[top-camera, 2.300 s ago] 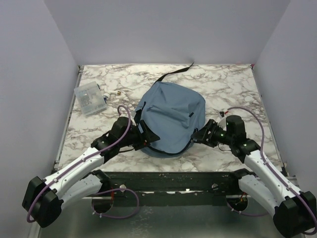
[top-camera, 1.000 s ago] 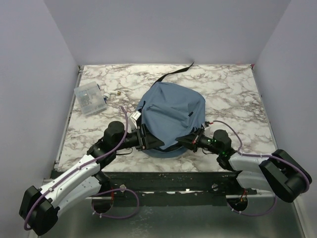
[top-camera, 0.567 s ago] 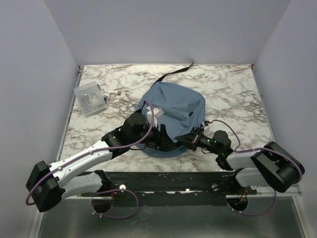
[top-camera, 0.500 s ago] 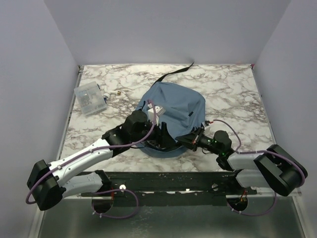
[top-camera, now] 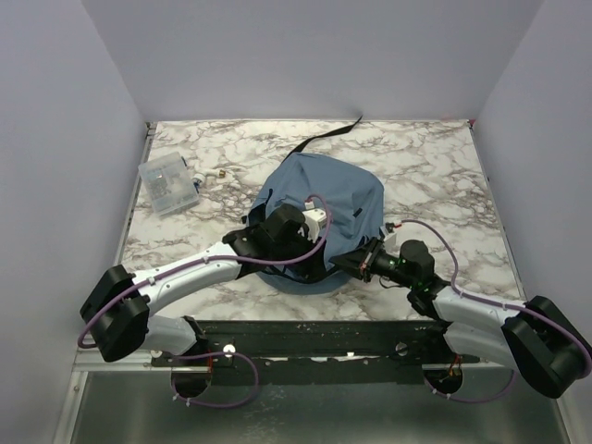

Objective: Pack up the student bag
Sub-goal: Adjust the student bag at the center of the board.

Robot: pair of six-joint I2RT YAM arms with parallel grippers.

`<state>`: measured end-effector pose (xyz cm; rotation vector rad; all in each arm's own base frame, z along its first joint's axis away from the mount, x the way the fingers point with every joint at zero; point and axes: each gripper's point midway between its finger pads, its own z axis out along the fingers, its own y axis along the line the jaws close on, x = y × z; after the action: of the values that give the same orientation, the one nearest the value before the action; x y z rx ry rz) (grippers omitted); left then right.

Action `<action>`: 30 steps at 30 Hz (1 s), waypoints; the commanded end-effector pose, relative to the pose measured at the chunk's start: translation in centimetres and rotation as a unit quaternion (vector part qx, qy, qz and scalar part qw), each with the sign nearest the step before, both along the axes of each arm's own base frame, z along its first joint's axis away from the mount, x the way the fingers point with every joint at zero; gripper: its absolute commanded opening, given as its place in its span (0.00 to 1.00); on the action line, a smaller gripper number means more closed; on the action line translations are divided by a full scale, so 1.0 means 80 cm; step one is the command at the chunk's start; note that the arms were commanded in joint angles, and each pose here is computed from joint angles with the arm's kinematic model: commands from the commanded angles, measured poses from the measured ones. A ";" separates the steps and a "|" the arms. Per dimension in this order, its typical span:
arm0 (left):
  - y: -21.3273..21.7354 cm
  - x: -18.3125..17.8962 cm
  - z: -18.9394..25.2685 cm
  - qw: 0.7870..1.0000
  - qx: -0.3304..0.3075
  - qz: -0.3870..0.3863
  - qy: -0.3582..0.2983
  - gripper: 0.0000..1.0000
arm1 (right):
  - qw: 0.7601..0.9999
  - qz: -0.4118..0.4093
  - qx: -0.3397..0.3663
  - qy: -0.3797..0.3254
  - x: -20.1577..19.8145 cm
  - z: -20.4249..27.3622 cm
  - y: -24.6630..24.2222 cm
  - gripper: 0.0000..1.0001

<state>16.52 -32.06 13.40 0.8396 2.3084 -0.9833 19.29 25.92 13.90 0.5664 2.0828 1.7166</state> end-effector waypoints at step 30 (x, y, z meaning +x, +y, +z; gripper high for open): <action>0.034 0.033 -0.051 0.984 0.159 0.032 -0.072 0.00 | 0.930 -0.096 -0.346 -0.084 0.016 -0.027 -0.114 0.78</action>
<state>20.72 -29.21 9.36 0.7674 2.3993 -0.4651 19.57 21.82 13.27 0.4199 2.1618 1.2456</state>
